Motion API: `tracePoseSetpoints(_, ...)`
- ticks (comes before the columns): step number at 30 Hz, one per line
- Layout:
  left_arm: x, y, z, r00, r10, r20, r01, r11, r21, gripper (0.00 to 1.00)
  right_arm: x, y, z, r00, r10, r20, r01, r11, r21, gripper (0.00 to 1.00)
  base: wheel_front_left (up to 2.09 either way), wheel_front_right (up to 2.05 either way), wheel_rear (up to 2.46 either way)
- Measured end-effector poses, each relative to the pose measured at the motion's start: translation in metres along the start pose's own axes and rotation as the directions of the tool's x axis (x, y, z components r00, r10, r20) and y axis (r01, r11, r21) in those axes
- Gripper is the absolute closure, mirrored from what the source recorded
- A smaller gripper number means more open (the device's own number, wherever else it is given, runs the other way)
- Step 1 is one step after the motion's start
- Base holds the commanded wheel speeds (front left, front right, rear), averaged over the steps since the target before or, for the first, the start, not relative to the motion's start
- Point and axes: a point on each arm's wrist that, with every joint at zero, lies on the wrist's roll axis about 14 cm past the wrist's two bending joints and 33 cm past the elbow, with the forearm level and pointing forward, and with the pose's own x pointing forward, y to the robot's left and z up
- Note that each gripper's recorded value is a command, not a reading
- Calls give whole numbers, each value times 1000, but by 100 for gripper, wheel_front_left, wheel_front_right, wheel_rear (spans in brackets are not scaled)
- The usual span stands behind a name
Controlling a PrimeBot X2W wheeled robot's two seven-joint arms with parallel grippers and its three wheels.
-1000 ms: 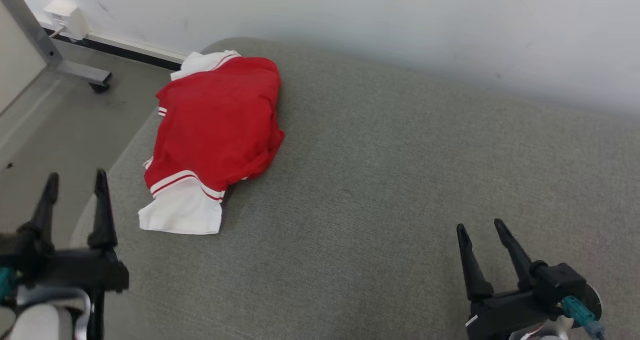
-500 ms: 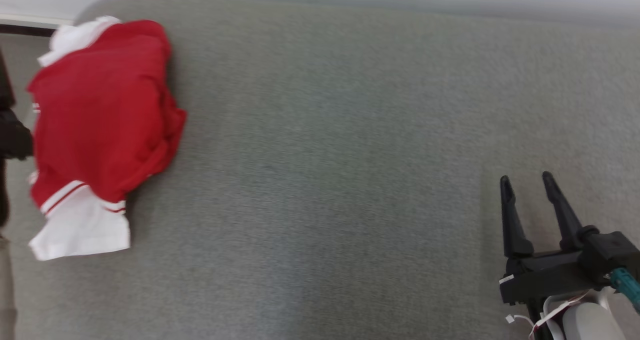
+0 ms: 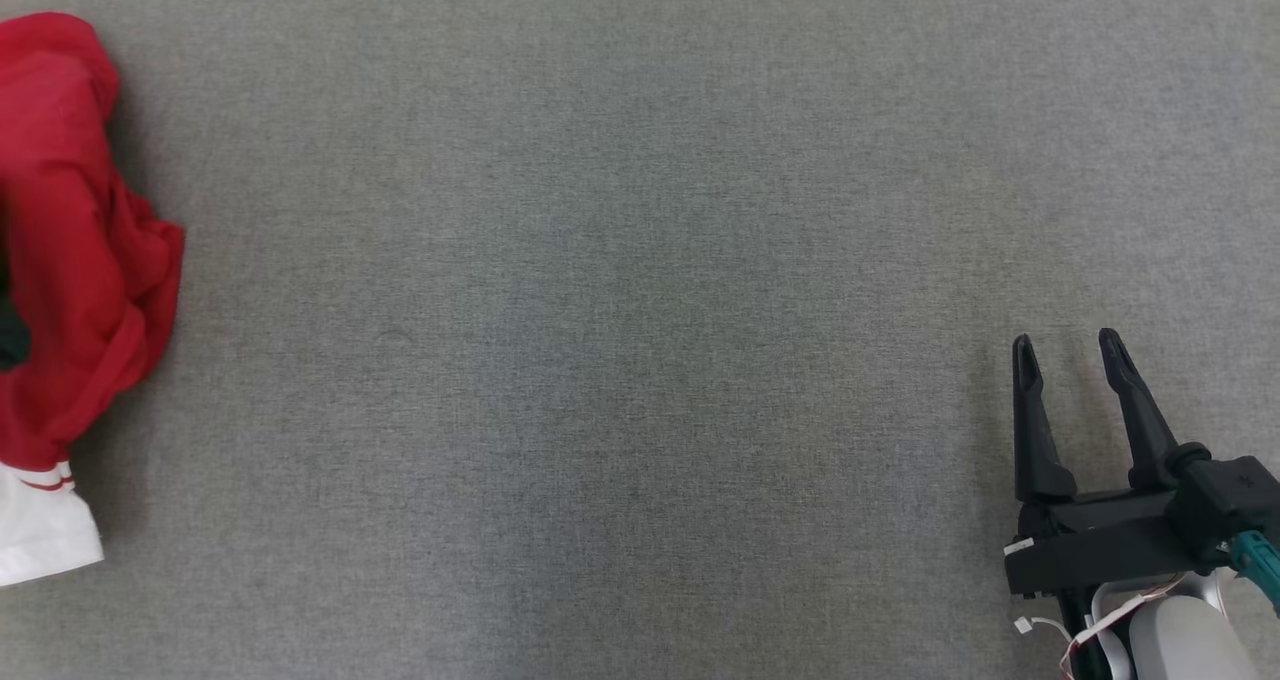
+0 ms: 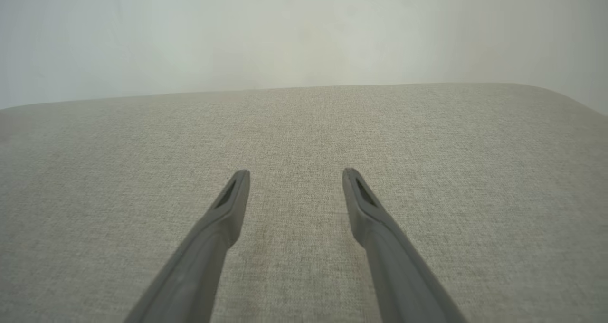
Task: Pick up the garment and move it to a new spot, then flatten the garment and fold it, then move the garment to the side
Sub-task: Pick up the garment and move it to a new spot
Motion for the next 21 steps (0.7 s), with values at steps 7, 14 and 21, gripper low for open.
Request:
tracePoseSetpoints(7, -6, -11, -52, 961, -43, -273, 32, 998, -45, 0, 0, 4, 2, 1000, 8, 7, -8, 1000, 1, 0, 0, 0, 0)
tracePoseSetpoints(14, -8, -19, -65, 941, -72, -332, 50, 996, -75, 100, -4, 1, 5, 1000, -1, 10, 1, 1000, -5, 0, 0, 0, 0)
tracePoseSetpoints(21, -4, -10, -23, 987, -52, -152, 51, 999, -11, 100, -8, -1, 10, 1000, -14, 21, 14, 1000, -4, 0, 0, 0, 0)
